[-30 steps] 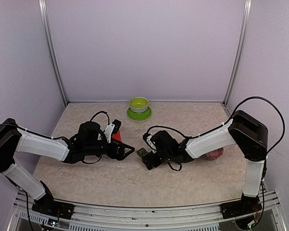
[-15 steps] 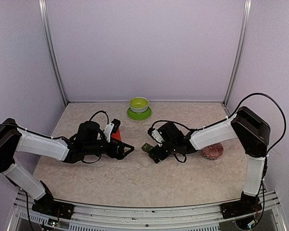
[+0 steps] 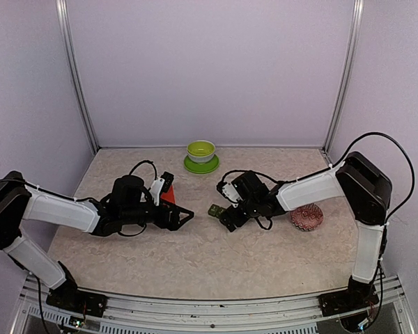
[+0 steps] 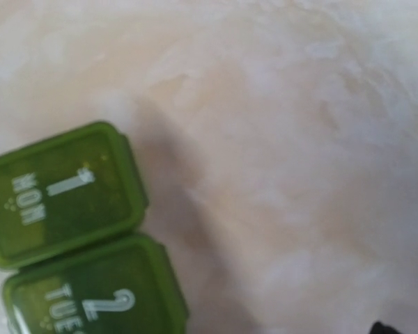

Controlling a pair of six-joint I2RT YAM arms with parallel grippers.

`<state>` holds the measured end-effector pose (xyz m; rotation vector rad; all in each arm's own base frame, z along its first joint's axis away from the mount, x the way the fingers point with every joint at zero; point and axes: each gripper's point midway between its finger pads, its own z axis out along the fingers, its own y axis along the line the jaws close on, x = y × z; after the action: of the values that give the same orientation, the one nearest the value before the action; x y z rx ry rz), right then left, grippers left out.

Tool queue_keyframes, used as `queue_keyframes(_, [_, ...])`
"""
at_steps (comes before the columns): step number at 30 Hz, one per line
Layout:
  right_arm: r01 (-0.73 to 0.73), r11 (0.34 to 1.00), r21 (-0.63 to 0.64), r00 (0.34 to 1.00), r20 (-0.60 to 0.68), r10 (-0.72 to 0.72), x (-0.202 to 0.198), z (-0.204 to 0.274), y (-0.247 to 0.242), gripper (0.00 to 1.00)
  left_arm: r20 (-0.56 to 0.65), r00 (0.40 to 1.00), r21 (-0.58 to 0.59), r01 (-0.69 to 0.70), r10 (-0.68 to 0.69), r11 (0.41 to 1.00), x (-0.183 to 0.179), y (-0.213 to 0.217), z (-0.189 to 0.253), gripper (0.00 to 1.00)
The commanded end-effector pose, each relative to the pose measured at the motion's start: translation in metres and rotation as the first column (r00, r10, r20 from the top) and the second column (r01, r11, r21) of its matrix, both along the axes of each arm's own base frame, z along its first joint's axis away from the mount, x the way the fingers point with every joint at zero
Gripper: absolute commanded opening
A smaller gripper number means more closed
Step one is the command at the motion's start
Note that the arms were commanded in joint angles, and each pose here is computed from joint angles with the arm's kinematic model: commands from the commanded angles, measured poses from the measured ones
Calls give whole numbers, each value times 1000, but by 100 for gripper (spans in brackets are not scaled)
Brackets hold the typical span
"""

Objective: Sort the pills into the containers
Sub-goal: Position the pill container at the center of the board.

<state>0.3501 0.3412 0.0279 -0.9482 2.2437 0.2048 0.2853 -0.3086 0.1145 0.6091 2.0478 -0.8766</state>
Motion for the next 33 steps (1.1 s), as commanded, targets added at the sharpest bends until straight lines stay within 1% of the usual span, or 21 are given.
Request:
queue_keyframes(1, [30,993,-114,999,-28,-33,8,-16,-32,100,16,1000,-19,-20,21,1000,4,3,6,99])
queue_keyframes(12, [27,978,-206,999,-27,-33,14,-20,-47,100,17,1000,-23,-22,23,999,4,4,7,99])
queue_keyframes(18, [45,977,-206,999,-18,-49,19,-17,-54,100,16,1000,-24,-23,23,999,4,4,6,99])
queue_keyframes(24, [56,978,-200,998,-7,-59,28,-19,-51,100,16,999,-23,-28,28,999,5,5,5,99])
queue_keyframes(33, [12,986,-168,999,-34,-18,34,-25,-33,100,18,999,-27,-32,32,999,6,6,6,99])
